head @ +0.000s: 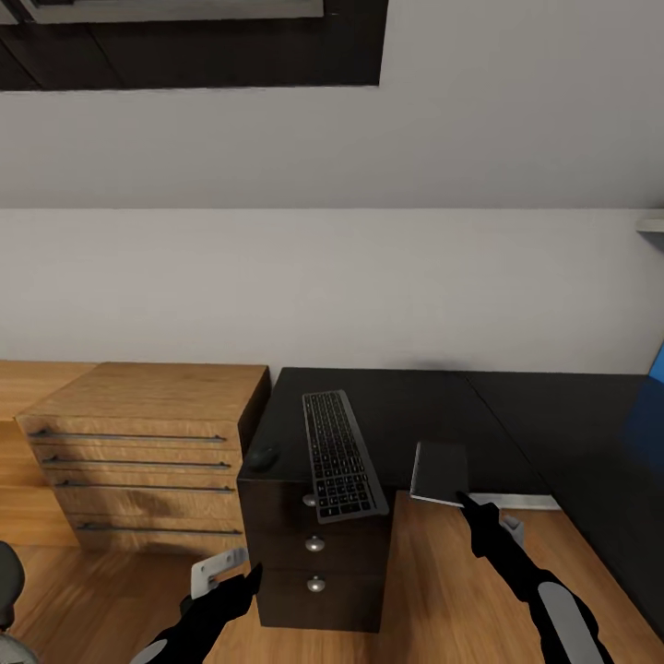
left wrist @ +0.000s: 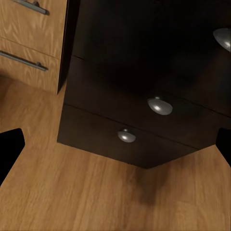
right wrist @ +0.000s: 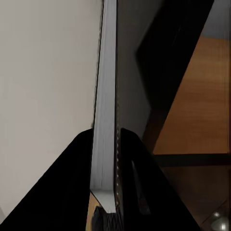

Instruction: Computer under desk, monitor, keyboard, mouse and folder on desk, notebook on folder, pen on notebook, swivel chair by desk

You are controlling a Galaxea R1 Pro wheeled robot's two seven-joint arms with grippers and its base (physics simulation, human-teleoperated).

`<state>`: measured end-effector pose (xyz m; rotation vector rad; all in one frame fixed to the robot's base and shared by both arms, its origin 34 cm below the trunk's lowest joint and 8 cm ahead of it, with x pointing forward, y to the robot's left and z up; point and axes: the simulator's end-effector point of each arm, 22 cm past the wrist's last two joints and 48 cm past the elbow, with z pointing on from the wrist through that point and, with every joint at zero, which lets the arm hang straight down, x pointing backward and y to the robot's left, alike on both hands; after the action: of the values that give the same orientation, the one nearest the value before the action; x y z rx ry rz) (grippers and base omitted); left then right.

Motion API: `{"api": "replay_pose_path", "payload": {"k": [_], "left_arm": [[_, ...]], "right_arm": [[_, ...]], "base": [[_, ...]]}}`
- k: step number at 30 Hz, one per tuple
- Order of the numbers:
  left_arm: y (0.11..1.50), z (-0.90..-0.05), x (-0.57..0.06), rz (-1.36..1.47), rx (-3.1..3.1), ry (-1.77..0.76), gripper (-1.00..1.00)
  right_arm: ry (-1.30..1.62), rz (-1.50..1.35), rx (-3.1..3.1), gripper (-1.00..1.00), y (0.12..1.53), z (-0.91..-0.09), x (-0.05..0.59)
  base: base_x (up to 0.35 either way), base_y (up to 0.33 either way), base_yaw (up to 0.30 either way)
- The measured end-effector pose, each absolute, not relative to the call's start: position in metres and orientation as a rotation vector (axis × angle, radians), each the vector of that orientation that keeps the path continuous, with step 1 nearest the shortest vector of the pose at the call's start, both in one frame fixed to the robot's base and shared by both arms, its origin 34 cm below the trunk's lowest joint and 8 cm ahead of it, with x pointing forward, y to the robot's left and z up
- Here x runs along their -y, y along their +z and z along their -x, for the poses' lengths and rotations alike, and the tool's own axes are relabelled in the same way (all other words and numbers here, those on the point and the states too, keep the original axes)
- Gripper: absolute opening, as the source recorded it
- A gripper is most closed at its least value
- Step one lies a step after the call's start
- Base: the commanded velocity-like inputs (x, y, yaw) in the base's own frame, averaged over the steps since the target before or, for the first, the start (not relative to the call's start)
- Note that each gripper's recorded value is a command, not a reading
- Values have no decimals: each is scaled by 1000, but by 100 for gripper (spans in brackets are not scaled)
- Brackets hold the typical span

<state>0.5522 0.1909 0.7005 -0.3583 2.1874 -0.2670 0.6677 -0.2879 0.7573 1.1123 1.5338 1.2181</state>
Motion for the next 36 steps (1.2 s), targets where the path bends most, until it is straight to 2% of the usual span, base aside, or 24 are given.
{"api": "replay_pose_path", "payload": {"k": [36], "left_arm": [[680, -549, -191, 360, -2196, -269, 100]], "right_arm": [[1233, -1116, -1517, -100, 744, -666, 288]], "base": [[8, 0, 0]]}}
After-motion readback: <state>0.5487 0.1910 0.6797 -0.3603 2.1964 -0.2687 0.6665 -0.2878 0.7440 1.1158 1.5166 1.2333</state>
